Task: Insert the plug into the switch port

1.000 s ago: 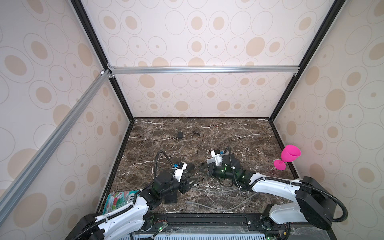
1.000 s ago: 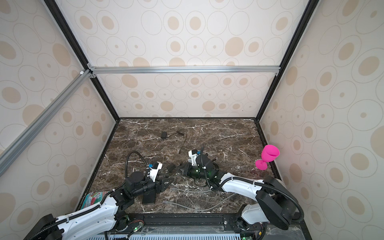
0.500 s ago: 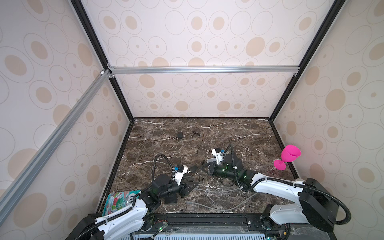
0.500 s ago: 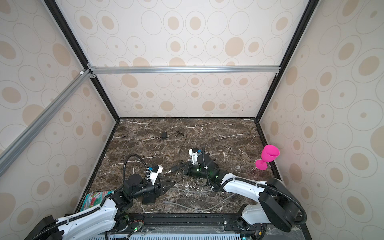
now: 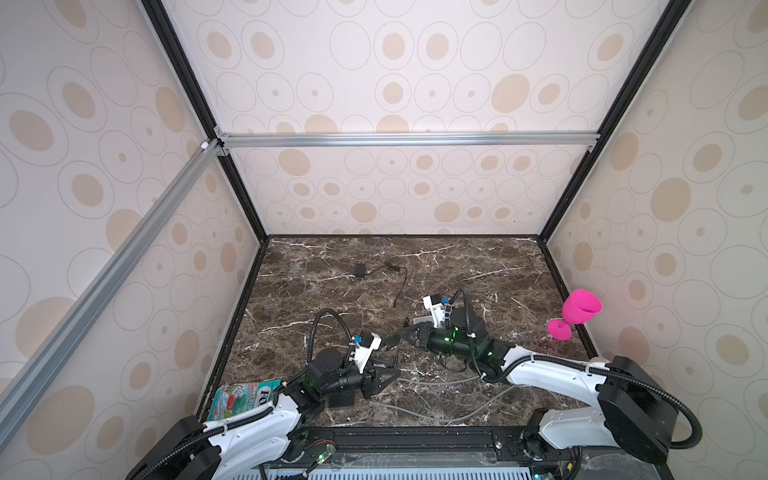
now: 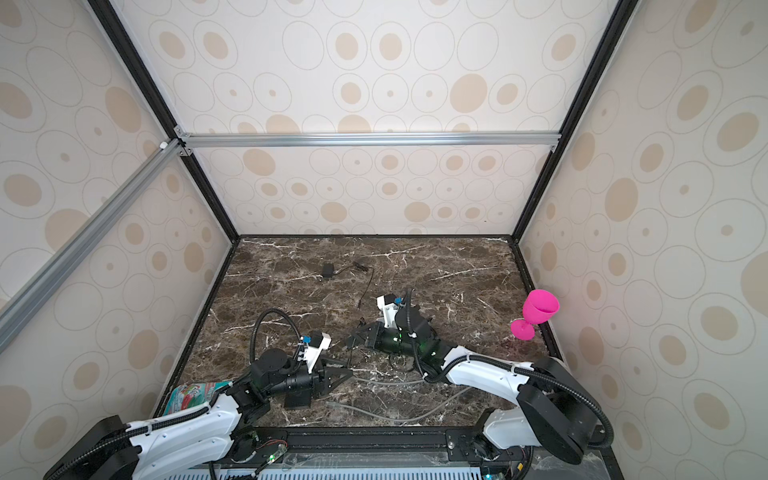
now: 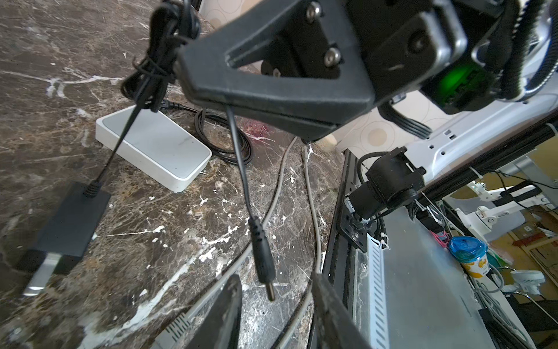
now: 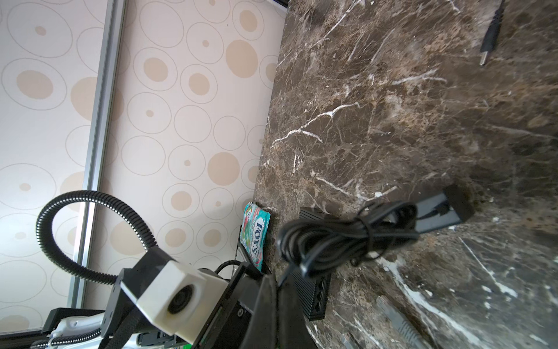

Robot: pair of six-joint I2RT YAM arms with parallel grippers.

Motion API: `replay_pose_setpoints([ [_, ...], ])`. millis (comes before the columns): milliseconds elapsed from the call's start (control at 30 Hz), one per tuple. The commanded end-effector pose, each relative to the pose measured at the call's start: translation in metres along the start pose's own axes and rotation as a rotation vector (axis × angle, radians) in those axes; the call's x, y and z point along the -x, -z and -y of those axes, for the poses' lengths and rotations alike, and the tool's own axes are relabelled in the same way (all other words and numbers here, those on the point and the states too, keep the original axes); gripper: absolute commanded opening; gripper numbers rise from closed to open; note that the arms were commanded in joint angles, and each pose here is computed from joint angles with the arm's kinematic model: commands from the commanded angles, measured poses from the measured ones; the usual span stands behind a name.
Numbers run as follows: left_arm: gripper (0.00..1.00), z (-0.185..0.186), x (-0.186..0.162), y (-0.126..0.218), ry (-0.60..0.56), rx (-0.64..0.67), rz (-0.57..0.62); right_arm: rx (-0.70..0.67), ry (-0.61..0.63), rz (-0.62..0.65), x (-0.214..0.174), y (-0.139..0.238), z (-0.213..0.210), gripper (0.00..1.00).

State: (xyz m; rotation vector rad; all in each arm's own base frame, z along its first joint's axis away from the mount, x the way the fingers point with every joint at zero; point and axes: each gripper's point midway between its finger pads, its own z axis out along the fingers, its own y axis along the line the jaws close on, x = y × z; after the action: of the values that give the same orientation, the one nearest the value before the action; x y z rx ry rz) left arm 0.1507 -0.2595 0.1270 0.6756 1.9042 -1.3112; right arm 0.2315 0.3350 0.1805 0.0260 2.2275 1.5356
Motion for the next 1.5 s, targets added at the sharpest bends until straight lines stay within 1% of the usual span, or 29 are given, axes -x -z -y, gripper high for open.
replay_pose_setpoints([
  [0, 0.33, 0.011, 0.008, -0.002, -0.019, -0.046, 0.024, 0.053, 0.009, 0.013, 0.007, 0.001, -0.016, 0.00],
  [67, 0.29, 0.010, 0.009, -0.002, -0.020, -0.041, 0.027, 0.052, 0.007, 0.014, 0.007, 0.001, -0.015, 0.00],
  [300, 0.23, 0.007, 0.011, -0.003, -0.020, -0.021, 0.028, 0.055, 0.002, 0.013, 0.006, 0.002, -0.014, 0.00],
  [367, 0.16, 0.007, 0.011, -0.004, -0.019, -0.019, 0.025, 0.055, 0.000, 0.013, 0.006, 0.002, -0.014, 0.00],
  [433, 0.03, 0.003, 0.010, -0.005, -0.019, 0.000, 0.016, 0.055, -0.002, 0.013, 0.005, 0.002, -0.013, 0.00],
  [467, 0.00, 0.000, 0.010, -0.005, -0.020, 0.015, 0.010, 0.052, -0.003, 0.016, 0.006, 0.003, -0.012, 0.00],
  [633, 0.00, -0.015, 0.009, -0.005, -0.031, 0.109, -0.014, 0.031, 0.008, 0.023, 0.006, 0.007, -0.012, 0.00],
  [667, 0.00, -0.019, 0.010, -0.004, -0.037, 0.139, -0.015, 0.015, 0.014, 0.018, 0.005, 0.009, -0.009, 0.02],
  [733, 0.00, -0.030, 0.014, 0.000, -0.061, 0.224, -0.021, -0.042, 0.053, 0.002, 0.002, 0.017, -0.003, 0.24],
  [767, 0.00, -0.036, 0.017, 0.002, -0.072, 0.269, -0.026, -0.086, 0.082, -0.006, 0.001, 0.023, 0.003, 0.32],
  [833, 0.00, -0.048, 0.017, 0.009, -0.092, 0.359, -0.058, -0.214, 0.177, -0.016, -0.001, 0.044, 0.015, 0.40],
  [900, 0.00, -0.054, 0.016, 0.012, -0.096, 0.399, -0.065, -0.304, 0.299, -0.021, 0.000, 0.066, 0.018, 0.40],
  [933, 0.00, -0.053, 0.014, 0.012, -0.095, 0.394, -0.067, -0.340, 0.369, -0.029, 0.001, 0.079, 0.018, 0.40],
  [1033, 0.00, -0.052, 0.006, 0.009, -0.077, 0.364, -0.079, -0.373, 0.545, -0.046, 0.000, 0.107, 0.006, 0.45],
  [1133, 0.00, -0.053, -0.003, 0.007, -0.049, 0.351, -0.105, -0.399, 0.664, -0.042, 0.001, 0.126, -0.002, 0.47],
  [1267, 0.00, -0.049, -0.011, 0.005, -0.040, 0.321, -0.124, -0.420, 0.819, -0.053, -0.001, 0.132, -0.013, 0.47],
  [1367, 0.00, -0.043, -0.013, 0.004, -0.041, 0.293, -0.129, -0.458, 0.973, -0.095, -0.007, 0.125, -0.021, 0.49],
  [1467, 0.00, -0.038, -0.013, 0.003, -0.036, 0.280, -0.146, -0.450, 1.198, -0.195, -0.024, 0.110, -0.031, 0.51],
])
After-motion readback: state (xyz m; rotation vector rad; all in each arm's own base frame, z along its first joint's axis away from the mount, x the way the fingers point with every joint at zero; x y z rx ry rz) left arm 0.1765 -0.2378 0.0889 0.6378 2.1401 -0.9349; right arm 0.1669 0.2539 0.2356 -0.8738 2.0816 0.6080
